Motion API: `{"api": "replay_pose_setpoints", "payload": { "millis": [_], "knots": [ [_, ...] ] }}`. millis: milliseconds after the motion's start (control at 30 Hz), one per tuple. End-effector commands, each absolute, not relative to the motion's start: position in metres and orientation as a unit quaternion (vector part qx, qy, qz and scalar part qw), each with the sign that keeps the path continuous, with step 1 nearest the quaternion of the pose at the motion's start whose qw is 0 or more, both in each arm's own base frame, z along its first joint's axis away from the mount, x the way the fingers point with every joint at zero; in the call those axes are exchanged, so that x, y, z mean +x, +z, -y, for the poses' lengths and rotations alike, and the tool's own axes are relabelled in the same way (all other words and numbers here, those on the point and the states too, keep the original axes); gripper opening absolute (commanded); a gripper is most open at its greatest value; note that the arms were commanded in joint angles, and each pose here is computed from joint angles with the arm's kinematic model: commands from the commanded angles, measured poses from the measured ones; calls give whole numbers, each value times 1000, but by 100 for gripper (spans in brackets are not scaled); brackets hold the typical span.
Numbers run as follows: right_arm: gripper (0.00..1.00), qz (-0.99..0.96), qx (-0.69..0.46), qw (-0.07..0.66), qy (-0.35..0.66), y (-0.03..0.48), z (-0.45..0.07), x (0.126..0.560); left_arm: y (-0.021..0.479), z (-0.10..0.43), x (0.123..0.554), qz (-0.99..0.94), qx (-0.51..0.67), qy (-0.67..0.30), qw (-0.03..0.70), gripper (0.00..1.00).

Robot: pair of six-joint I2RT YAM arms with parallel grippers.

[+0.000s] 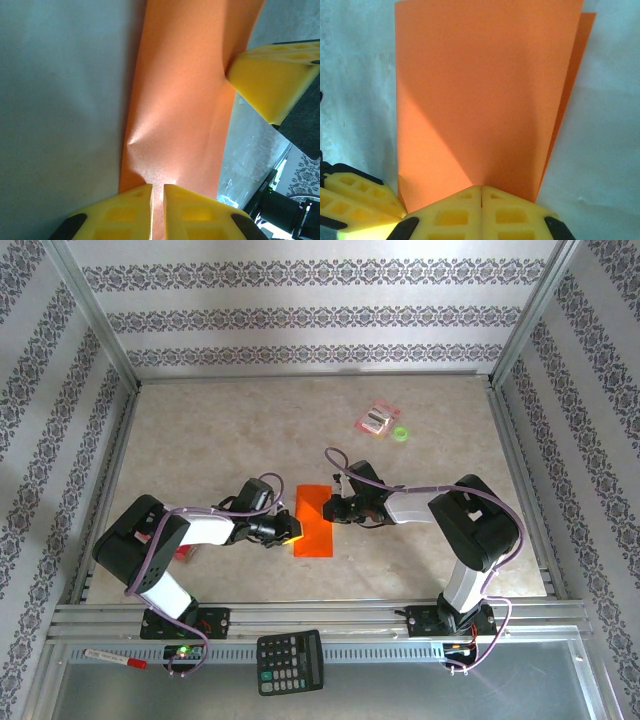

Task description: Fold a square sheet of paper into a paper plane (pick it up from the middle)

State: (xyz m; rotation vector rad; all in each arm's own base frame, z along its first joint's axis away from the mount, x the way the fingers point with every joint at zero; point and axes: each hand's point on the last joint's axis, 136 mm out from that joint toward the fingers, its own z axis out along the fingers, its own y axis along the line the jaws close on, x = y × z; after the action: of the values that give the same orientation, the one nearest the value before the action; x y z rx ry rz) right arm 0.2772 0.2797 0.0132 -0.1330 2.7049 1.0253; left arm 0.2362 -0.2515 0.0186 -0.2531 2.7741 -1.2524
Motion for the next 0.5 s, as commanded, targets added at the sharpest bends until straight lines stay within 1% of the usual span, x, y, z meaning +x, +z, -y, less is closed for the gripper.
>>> {"api": "replay_pose_setpoints", "payload": {
  "millis": [0,267,333,400,467],
  "knots": [
    [0,-967,-12,51,249,-42,-233,242,-1,246,225,-918,-85,-386,24,12],
    [0,-964,-10,63,260,-29,-235,245,-2,242,212,-923,-76,-377,-1,5],
    [3,-961,-9,69,266,-22,-237,247,-3,239,208,-926,-74,-371,-7,3],
    [8,-959,-9,83,272,-10,-238,252,-4,236,205,-928,-74,-366,-10,1],
    [13,-953,-14,106,284,9,-241,259,-5,233,204,-927,-73,-366,-15,0]
  ]
}}
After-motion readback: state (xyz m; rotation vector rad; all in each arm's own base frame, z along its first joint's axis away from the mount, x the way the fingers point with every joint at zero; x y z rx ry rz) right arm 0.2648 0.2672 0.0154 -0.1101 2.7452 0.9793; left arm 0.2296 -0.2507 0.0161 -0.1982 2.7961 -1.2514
